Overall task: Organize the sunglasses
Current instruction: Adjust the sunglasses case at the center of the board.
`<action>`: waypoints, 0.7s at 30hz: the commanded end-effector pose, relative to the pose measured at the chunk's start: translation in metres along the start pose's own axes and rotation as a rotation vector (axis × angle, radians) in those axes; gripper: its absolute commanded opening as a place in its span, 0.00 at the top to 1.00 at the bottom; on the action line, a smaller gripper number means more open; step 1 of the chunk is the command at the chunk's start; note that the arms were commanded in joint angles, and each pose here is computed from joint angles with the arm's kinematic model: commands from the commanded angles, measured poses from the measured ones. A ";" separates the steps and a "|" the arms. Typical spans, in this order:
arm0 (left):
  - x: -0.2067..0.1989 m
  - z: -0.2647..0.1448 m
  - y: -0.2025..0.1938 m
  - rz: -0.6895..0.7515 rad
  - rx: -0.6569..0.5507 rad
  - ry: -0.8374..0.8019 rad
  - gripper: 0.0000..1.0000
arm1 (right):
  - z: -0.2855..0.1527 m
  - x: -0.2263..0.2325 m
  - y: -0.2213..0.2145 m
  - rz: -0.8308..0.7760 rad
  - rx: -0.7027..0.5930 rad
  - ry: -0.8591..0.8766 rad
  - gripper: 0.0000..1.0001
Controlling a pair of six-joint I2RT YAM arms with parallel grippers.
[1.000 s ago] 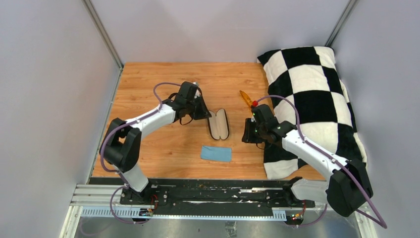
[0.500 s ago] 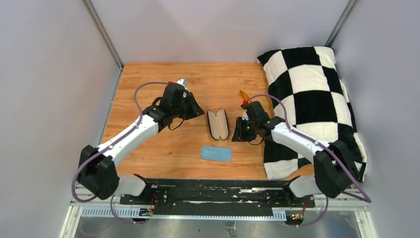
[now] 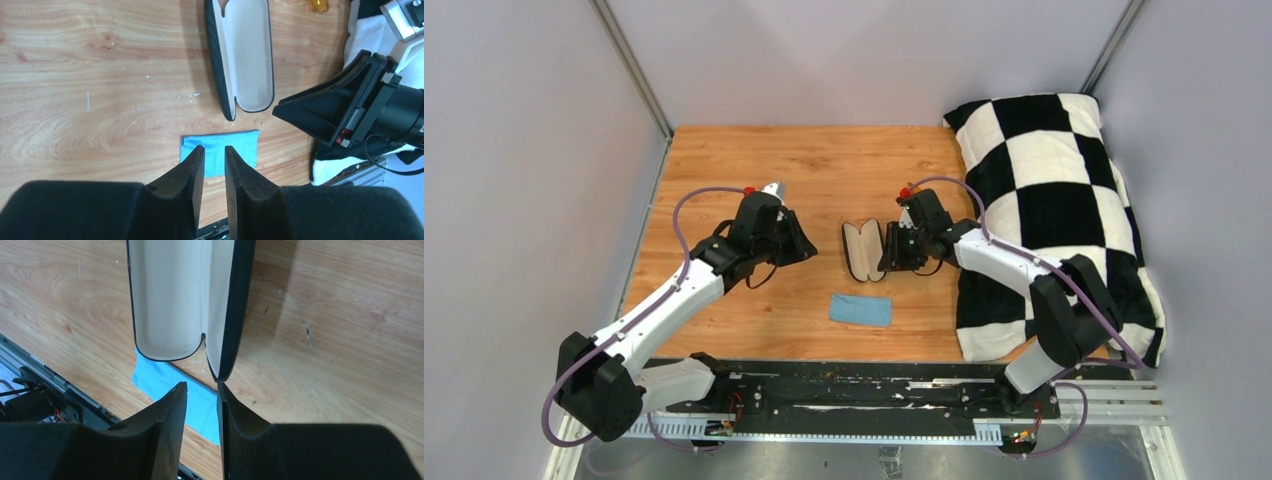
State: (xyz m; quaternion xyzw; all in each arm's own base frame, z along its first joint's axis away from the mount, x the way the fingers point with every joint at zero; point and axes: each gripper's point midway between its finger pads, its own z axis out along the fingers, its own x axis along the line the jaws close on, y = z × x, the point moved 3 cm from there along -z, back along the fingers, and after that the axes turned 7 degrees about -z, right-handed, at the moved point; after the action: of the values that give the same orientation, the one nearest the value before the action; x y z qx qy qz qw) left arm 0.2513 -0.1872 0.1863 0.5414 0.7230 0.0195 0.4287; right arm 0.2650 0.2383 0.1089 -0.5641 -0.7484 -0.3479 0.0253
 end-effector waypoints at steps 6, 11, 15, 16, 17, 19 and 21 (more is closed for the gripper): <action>0.007 -0.003 -0.002 0.027 -0.004 0.031 0.74 | 0.014 0.007 -0.007 0.045 0.027 0.049 0.70; 0.009 -0.003 -0.004 0.026 -0.001 0.035 0.74 | 0.025 0.026 -0.013 0.068 0.053 0.101 0.71; 0.011 -0.010 -0.002 0.030 -0.024 0.040 0.75 | 0.039 0.048 -0.016 0.090 0.070 0.170 0.71; 0.011 -0.012 -0.002 0.030 -0.027 0.041 0.75 | 0.042 0.055 -0.016 0.080 0.073 0.174 0.71; 0.011 -0.015 -0.002 0.030 -0.030 0.037 0.74 | 0.045 0.058 -0.016 0.074 0.075 0.177 0.70; 0.016 -0.019 0.001 0.031 -0.060 0.063 0.74 | 0.049 0.065 -0.014 0.064 0.081 0.186 0.70; 0.018 -0.021 0.001 0.034 -0.065 0.070 0.73 | 0.051 0.069 -0.010 0.054 0.082 0.188 0.70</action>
State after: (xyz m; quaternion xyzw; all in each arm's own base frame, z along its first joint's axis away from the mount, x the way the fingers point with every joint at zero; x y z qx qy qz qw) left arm 0.2425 -0.1740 0.1906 0.5388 0.7249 0.0428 0.4272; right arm 0.2440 0.3007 0.0793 -0.5614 -0.7433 -0.3442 0.1176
